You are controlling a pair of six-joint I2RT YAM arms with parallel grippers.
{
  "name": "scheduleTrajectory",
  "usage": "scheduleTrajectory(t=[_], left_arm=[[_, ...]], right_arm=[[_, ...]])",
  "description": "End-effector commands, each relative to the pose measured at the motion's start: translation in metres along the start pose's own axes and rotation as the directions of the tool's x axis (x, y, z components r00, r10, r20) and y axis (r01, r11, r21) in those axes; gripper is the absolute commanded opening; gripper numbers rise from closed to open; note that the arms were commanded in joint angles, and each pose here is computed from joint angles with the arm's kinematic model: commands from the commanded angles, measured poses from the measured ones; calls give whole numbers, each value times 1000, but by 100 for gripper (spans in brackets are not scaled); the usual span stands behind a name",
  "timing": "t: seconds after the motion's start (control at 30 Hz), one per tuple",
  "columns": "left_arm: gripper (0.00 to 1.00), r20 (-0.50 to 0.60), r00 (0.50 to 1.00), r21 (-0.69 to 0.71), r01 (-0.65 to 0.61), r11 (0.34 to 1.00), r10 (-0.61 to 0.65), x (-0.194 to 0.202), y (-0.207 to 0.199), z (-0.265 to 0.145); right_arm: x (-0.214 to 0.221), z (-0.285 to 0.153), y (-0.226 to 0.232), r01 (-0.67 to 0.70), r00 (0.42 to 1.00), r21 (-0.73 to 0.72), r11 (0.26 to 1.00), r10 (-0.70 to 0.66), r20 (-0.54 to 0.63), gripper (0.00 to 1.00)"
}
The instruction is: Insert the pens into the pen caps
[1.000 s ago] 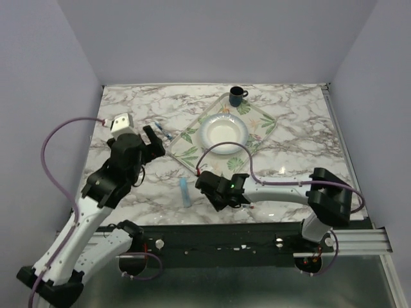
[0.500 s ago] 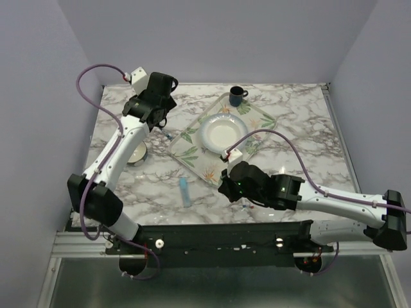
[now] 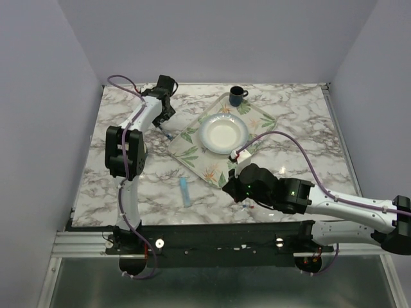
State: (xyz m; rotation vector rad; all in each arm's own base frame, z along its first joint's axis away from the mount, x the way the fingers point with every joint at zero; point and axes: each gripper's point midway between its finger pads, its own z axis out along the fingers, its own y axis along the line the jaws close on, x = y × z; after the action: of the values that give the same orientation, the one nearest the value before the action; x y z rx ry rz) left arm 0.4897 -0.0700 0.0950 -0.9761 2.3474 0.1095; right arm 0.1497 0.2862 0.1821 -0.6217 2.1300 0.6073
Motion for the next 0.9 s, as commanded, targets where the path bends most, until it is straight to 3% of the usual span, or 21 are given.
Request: scheduleTrajectory(t=[0.0, 0.53, 0.73, 0.87], left_arm=[[61, -53, 998, 13, 37, 999, -36, 7, -19, 7], [54, -147, 984, -146, 79, 986, -101, 63, 16, 54], [46, -131, 985, -200, 84, 976, -112, 69, 27, 66], [30, -134, 985, -220, 77, 972, -109, 72, 33, 64]], right_arm=[[-11, 4, -4, 10, 999, 45, 999, -12, 39, 1], [-13, 12, 2, 37, 999, 36, 999, -38, 23, 1], [-13, 10, 2, 27, 999, 30, 999, -28, 24, 1], [-13, 9, 3, 19, 999, 28, 999, -19, 25, 1]])
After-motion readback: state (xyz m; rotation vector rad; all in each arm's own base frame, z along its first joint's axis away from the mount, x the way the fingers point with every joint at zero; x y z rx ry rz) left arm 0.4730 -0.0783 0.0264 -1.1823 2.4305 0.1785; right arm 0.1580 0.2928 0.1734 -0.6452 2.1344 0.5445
